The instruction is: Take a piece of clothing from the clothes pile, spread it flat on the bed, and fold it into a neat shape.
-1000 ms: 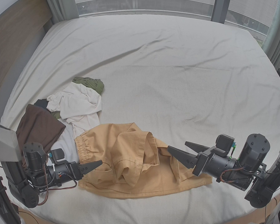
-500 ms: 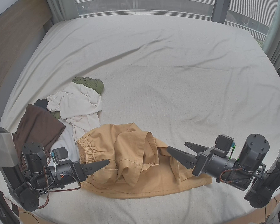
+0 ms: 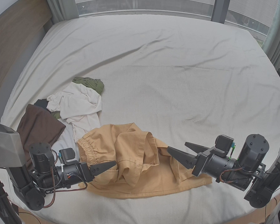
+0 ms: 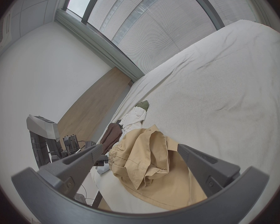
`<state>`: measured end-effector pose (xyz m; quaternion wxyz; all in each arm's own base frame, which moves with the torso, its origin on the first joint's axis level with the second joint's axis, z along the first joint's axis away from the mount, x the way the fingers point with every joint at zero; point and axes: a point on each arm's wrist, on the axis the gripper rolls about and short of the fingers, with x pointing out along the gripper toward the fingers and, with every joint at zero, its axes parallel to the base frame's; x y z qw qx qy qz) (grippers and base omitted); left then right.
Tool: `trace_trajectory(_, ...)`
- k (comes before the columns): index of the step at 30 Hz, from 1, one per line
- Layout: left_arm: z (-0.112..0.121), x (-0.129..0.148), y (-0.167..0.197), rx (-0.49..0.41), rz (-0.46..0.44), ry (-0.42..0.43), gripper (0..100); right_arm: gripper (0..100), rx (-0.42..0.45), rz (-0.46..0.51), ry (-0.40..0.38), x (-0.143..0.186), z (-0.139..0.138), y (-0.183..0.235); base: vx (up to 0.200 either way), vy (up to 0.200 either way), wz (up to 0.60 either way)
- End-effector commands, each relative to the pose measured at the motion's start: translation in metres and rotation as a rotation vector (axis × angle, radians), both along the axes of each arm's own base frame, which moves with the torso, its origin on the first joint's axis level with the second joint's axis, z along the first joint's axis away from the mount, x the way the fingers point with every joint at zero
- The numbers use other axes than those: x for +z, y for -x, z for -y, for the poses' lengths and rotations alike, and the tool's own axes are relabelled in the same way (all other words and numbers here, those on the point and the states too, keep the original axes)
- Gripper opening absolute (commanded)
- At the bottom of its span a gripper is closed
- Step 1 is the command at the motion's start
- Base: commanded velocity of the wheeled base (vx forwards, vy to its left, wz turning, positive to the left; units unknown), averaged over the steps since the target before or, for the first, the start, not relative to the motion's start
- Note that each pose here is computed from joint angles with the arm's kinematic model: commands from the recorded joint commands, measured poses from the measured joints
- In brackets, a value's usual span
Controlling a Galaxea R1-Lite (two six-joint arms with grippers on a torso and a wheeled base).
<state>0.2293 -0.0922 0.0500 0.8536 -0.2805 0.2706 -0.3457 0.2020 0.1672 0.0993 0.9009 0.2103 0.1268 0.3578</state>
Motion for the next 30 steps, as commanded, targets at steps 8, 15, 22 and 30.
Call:
trace_trajectory(8, 0.002, -0.003, -0.005, 0.003, -0.002, -0.001, 100, 100, 0.002, 0.0, 0.0, 0.0, 0.0, 0.0, 0.0, 0.0, 0.0)
trace_trajectory(15, 0.001, -0.003, -0.005, 0.009, -0.002, -0.001, 0, 100, 0.005, -0.001, 0.001, 0.0, -0.001, 0.001, 0.0, 0.0, 0.0)
trace_trajectory(22, 0.0, 0.001, -0.005, 0.011, 0.019, 0.002, 0, 100, 0.005, -0.003, 0.001, -0.001, -0.001, 0.001, 0.0, 0.0, 0.0)
trace_trajectory(30, -0.012, 0.029, -0.008, 0.06, 0.131, 0.045, 0, 100, 0.012, -0.004, 0.002, -0.001, -0.002, 0.002, 0.0, 0.0, 0.0)
